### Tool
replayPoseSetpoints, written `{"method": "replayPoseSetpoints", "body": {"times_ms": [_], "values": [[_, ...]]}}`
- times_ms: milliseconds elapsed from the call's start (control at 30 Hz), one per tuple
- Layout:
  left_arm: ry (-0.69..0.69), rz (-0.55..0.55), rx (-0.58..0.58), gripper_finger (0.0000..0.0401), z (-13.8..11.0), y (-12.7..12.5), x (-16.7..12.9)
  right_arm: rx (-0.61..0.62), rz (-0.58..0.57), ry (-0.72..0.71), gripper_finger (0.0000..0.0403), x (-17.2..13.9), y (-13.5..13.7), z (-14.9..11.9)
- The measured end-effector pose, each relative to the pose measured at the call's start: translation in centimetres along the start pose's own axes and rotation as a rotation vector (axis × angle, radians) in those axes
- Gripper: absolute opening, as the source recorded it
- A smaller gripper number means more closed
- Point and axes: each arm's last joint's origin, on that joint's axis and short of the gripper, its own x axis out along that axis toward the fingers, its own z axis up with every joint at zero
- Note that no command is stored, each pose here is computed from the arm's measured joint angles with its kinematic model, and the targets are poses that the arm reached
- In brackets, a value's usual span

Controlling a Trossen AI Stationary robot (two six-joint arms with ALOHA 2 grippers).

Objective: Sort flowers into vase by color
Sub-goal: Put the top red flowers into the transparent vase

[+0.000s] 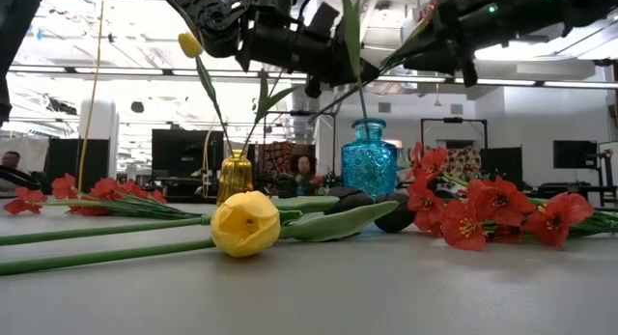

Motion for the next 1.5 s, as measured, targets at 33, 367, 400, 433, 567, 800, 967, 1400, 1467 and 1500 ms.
{"method": "replayPoseSetpoints", "body": {"times_ms": [33, 367, 400, 433, 567, 800, 967, 1400, 1467, 1500], "values": [[-0.006, -0.001, 0.0, 0.0, 0.2, -0.1, 0.0, 0.004, 0.0, -0.011, 0.0168, 0.2, 0.0, 0.0], [-0.011, -0.015, -0.001, 0.0, 0.4, -0.3, 0.1, 0.035, -0.005, -0.082, 0.0168, 1.6, -0.1, 0.2], [-0.011, -0.015, -0.001, 0.0, 0.4, -0.3, 0.1, 0.039, 0.0, -0.089, 0.0168, 1.7, 0.0, 0.2], [-0.011, -0.015, 0.001, 0.0, 0.3, -0.3, 0.1, 0.042, 0.003, -0.095, 0.0168, 1.7, 0.0, 0.2], [-0.01, -0.016, 0.005, 0.0, 0.3, -0.3, 0.1, 0.008, 0.012, -0.119, 0.0168, 2.1, 0.2, 0.2], [-0.01, -0.016, 0.012, 0.0, 0.3, -0.3, 0.1, 0.007, 0.016, -0.126, 0.0131, 2.2, 0.2, 0.2], [-0.007, -0.015, 0.014, 0.0, 0.3, -0.3, 0.1, 0.007, 0.022, -0.126, 0.0067, 2.2, 0.2, 0.2], [-0.004, -0.041, 0.027, 0.0084, 0.3, -0.4, 0.1, -0.06, 0.098, -0.122, 0.0043, 0.7, 0.7, 1.2], [-0.004, -0.041, 0.027, 0.011, 0.3, -0.4, 0.1, -0.078, 0.094, -0.08, 0.0044, 0.2, 0.9, 1.5], [-0.003, -0.043, 0.027, 0.0122, 0.2, -0.4, 0.1, -0.087, 0.092, -0.058, 0.0044, -0.1, 0.9, 1.7]]}}
